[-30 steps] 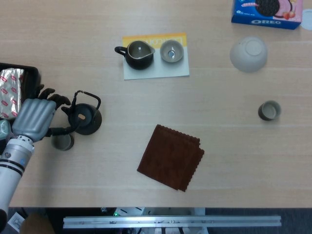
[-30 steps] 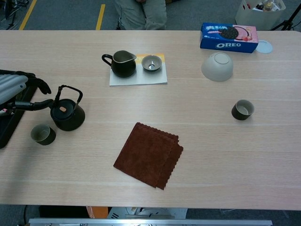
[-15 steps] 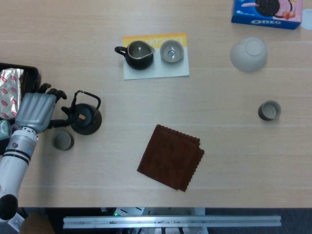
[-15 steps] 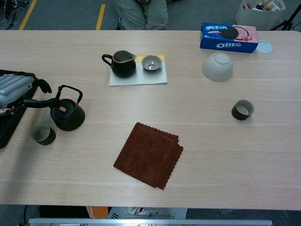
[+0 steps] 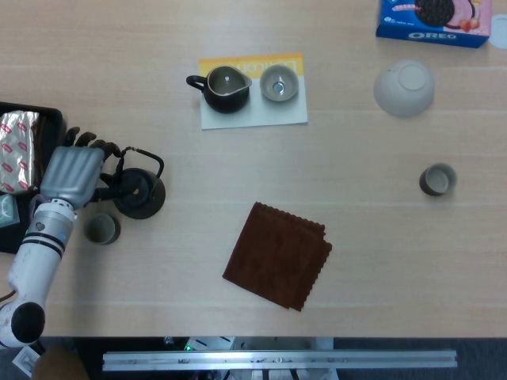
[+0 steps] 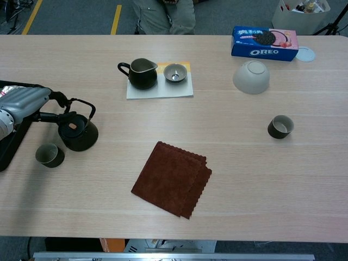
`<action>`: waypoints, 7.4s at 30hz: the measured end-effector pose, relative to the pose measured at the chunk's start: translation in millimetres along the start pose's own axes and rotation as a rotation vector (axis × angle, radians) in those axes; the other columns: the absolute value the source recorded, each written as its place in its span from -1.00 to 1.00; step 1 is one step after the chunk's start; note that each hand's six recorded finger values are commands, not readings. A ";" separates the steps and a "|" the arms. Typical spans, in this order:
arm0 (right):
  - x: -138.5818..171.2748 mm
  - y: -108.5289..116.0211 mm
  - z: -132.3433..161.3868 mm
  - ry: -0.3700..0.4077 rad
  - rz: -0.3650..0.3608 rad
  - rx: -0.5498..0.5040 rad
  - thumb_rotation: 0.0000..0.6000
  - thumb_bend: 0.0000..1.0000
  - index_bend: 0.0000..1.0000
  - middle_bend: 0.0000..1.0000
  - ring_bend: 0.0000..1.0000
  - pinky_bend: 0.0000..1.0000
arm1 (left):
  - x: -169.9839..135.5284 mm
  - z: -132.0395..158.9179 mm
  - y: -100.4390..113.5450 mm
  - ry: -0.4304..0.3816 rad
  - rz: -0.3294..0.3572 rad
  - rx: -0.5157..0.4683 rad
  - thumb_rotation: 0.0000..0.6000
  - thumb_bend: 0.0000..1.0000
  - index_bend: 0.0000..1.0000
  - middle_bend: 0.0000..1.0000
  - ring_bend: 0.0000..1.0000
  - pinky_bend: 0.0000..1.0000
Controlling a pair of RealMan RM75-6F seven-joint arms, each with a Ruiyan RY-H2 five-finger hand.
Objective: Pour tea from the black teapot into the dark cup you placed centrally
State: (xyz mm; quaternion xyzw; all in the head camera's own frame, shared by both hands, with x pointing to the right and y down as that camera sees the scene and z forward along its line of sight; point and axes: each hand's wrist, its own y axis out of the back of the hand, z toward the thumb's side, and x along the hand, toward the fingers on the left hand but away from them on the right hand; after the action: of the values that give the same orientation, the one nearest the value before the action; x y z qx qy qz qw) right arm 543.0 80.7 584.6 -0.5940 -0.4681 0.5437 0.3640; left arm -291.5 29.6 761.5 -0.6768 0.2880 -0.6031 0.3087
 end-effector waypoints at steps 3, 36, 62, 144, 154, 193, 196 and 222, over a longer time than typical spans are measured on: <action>-0.6 -0.4 -0.5 0.000 0.000 -0.001 1.00 -0.76 -0.56 -0.69 -0.97 -0.74 | -0.5 9.0 -0.7 -0.020 -0.015 -0.019 -0.59 -0.59 -0.45 -0.45 -0.73 -0.92; -1.6 -1.1 1.5 0.020 -0.007 -0.013 1.00 -0.76 -0.56 -0.69 -0.97 -0.74 | -69.1 63.4 -1.2 -0.246 0.024 -0.023 1.00 -0.59 -0.95 -0.73 -0.83 -0.92; 2.6 2.3 -6.0 -0.003 -0.020 -0.018 1.00 -0.76 -0.56 -0.69 -0.97 -0.74 | -46.9 75.6 -23.6 -0.227 0.017 -0.018 1.00 -0.59 -1.00 -1.00 -1.00 -0.98; 8.3 6.6 -8.6 -0.003 -0.037 -0.043 1.00 -0.76 -0.56 -0.69 -0.97 -0.74 | -36.8 58.0 55.5 -0.198 0.124 0.097 -0.04 -0.61 -0.84 -0.83 -0.94 -0.98; 10.2 4.8 -11.8 -0.013 -0.030 -0.044 1.00 -0.76 -0.56 -0.69 -0.97 -0.74 | -40.4 73.4 31.6 -0.274 0.021 0.026 -0.74 -0.70 -0.67 -0.75 -0.94 -0.98; 15.3 5.1 -15.4 -0.026 -0.026 -0.043 1.00 -0.76 -0.56 -0.69 -0.97 -0.74 | -43.7 58.1 -16.0 -0.301 -0.052 0.143 -0.68 -0.70 -0.60 -0.63 -0.97 -1.00; 15.2 5.0 -14.7 -0.024 -0.027 -0.044 1.00 -0.76 -0.56 -0.69 -0.97 -0.74 | -48.8 55.0 -15.6 -0.300 -0.055 0.148 -0.68 -0.70 -0.60 -0.62 -0.97 -1.00; 9.0 5.4 -7.0 0.002 -0.030 -0.046 1.00 -0.76 -0.56 -0.69 -0.97 -0.74 | -66.2 27.7 5.8 -0.220 0.001 0.104 -0.46 -0.70 -0.59 -0.61 -0.86 -1.00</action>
State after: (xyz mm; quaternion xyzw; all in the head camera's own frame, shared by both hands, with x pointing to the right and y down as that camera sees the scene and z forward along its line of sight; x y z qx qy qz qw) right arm 550.6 88.2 577.8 -0.5957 -0.4891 0.5265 0.3588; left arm -271.1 78.2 712.5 -0.7217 0.2214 -0.5392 0.3733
